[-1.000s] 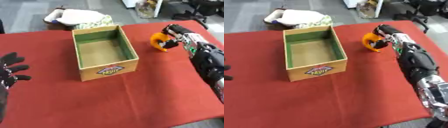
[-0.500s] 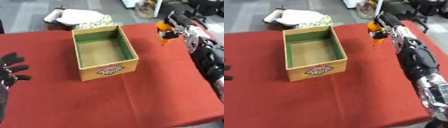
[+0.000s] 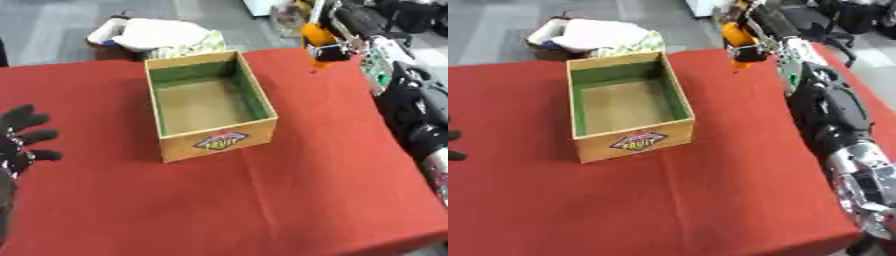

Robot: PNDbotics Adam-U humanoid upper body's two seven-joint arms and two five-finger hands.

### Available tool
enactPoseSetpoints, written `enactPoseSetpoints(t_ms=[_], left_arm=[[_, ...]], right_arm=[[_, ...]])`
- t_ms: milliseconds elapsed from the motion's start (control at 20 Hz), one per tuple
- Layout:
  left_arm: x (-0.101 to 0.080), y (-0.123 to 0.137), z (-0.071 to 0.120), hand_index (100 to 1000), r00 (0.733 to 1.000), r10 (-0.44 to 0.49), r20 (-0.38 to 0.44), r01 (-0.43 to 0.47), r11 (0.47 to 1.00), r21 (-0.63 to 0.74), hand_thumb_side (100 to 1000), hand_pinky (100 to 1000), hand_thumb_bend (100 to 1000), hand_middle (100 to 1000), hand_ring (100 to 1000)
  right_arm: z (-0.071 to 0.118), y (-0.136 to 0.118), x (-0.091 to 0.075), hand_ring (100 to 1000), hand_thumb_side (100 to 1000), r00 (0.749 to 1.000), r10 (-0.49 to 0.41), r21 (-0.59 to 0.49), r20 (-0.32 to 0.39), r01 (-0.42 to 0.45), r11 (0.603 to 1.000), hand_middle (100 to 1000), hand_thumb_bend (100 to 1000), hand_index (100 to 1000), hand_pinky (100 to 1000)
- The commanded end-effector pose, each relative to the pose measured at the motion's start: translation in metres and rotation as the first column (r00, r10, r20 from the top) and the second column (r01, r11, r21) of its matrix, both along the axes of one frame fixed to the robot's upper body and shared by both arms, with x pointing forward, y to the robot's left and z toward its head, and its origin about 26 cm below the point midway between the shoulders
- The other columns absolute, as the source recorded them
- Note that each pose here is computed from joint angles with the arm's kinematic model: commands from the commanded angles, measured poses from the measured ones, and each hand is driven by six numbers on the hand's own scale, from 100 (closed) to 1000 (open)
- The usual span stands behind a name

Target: Pick up objects on the table and place them in the box.

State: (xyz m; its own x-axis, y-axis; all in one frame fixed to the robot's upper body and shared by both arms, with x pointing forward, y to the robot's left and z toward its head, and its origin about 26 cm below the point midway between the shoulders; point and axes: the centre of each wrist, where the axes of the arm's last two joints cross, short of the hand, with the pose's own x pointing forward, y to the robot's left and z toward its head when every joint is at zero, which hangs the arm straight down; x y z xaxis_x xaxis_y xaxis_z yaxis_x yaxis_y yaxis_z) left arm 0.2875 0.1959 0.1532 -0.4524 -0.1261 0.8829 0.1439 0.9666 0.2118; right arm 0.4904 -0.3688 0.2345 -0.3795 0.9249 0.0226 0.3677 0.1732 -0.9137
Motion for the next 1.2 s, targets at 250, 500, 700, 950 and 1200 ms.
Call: enactPoseSetpoints(t_ms=[250, 500, 700, 950, 1200], left_arm=[[-0.002, -0.003, 0.008, 874, 1.000, -0.020, 0.024, 0.020, 1.000, -0.006, 1000, 605, 115, 743, 737], [-0.002, -0.004, 0.008, 874, 0.999, -0.026, 0.022, 0.026, 1.000, -0.009, 1000, 606, 115, 743, 738], [-0.002, -0.005, 0.008, 874, 0.999, -0.033, 0.021, 0.033, 0.999, -0.013, 1000, 606, 115, 743, 739], [-0.002, -0.007, 0.008, 875, 0.999, -0.043, 0.020, 0.044, 0.999, -0.017, 1000, 606, 114, 744, 740], [-0.002, -0.008, 0.008, 874, 0.999, -0.049, 0.019, 0.050, 0.999, -0.022, 1000, 605, 115, 744, 740]], right_arm=[[0.039, 0.039, 0.006, 558, 140, 0.984, 0.159, -0.022, 0.085, -0.157, 0.987, 100, 100, 228, 664], [0.038, 0.068, 0.010, 559, 145, 0.965, 0.251, -0.046, 0.073, -0.249, 0.968, 100, 100, 231, 664], [0.034, 0.091, 0.011, 559, 145, 0.943, 0.328, -0.072, 0.056, -0.323, 0.943, 100, 100, 233, 668], [0.022, 0.118, 0.014, 562, 155, 0.920, 0.391, -0.101, 0.010, -0.388, 0.916, 100, 100, 240, 671], [0.005, 0.138, 0.015, 572, 166, 0.905, 0.423, -0.136, -0.050, -0.426, 0.894, 102, 100, 261, 675]])
